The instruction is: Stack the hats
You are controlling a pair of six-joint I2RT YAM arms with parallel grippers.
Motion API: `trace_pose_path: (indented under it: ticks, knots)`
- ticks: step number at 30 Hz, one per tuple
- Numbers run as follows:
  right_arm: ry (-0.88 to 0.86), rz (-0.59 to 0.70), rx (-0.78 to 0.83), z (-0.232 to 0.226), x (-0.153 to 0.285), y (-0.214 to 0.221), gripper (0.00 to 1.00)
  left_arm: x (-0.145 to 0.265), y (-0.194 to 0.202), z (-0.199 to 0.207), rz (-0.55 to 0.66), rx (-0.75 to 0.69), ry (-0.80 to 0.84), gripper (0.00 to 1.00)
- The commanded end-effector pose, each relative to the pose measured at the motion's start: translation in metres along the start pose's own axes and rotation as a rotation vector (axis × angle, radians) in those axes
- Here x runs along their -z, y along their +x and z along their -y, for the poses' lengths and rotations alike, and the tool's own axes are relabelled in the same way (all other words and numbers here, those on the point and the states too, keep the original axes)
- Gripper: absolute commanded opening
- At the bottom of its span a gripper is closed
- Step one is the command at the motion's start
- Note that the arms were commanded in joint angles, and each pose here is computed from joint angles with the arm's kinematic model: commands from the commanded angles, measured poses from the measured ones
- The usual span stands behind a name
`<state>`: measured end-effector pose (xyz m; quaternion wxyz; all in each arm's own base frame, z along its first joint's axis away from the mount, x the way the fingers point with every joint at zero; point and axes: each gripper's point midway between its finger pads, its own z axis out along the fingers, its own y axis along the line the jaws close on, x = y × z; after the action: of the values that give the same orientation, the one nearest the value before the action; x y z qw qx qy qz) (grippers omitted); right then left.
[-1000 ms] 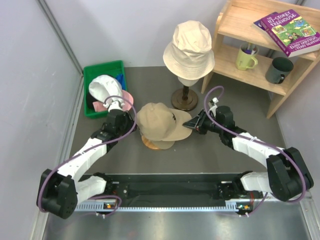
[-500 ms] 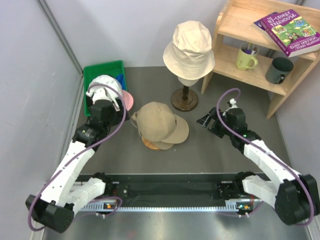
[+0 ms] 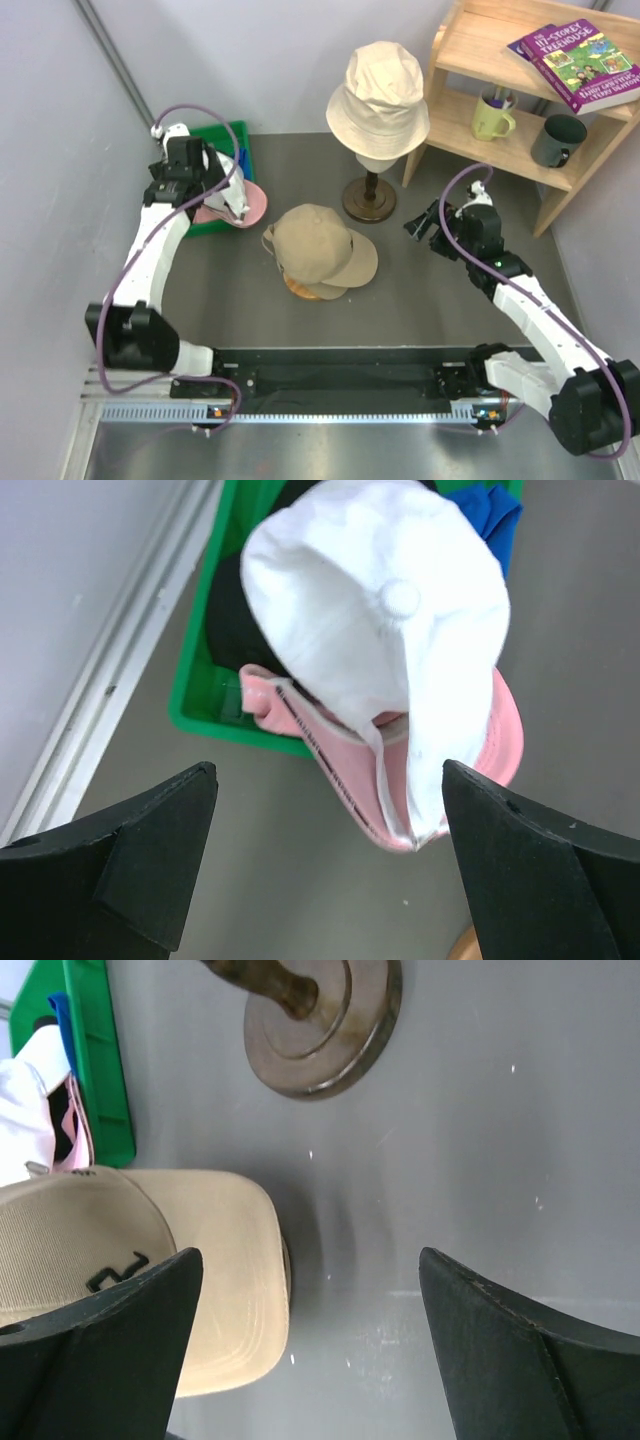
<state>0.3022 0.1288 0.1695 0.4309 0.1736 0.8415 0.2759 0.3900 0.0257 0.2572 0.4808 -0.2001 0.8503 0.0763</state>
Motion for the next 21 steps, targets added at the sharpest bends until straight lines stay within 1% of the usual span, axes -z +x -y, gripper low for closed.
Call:
trace_pose_path:
  ticks: [1,3,5,6,9,10,11,12,13,16,17,19,21]
  knots:
    - [-0.027,0.086,0.036,-0.018,-0.003,-0.038,0.88,-0.03,-0.023,0.021,0.03,0.034,0.065,0.97]
    - [-0.024,0.091,0.043,-0.019,-0.006,-0.044,0.88,-0.046,-0.017,0.026,0.01,0.039,0.071,0.94]
    - [-0.027,0.089,0.053,-0.022,-0.014,-0.051,0.88,-0.056,-0.019,0.032,0.018,0.055,0.102,0.91]
    - [-0.028,0.086,0.056,-0.023,-0.016,-0.053,0.88,-0.063,-0.013,0.034,0.006,0.067,0.103,0.87]
    - [-0.028,0.078,0.071,-0.028,-0.027,-0.062,0.88,-0.076,-0.014,0.04,0.02,0.098,0.129,0.73]
    - [-0.032,0.079,0.077,-0.032,-0.031,-0.068,0.88,-0.078,-0.016,0.041,0.028,0.104,0.132,0.48]
    - [-0.036,0.077,0.081,-0.034,-0.033,-0.07,0.88,-0.079,-0.023,0.042,0.047,0.117,0.133,0.32]
    - [-0.039,0.077,0.082,-0.036,-0.034,-0.072,0.88,-0.079,-0.026,0.041,0.055,0.121,0.128,0.11]
    - [-0.046,0.083,0.092,-0.041,-0.036,-0.077,0.87,-0.078,-0.031,0.042,0.068,0.124,0.127,0.0]
    - [-0.058,0.106,0.105,-0.05,-0.035,-0.089,0.87,-0.067,-0.055,0.047,0.128,0.109,0.168,0.0]
    - [-0.058,0.112,0.108,-0.051,-0.033,-0.092,0.87,-0.059,-0.068,0.05,0.16,0.1,0.188,0.0]
    - [-0.068,0.145,0.118,-0.06,-0.025,-0.103,0.87,-0.046,-0.081,0.056,0.187,0.09,0.239,0.0]
    - [-0.089,0.185,0.123,-0.07,-0.013,-0.115,0.87,-0.024,-0.102,0.06,0.244,0.096,0.287,0.0]
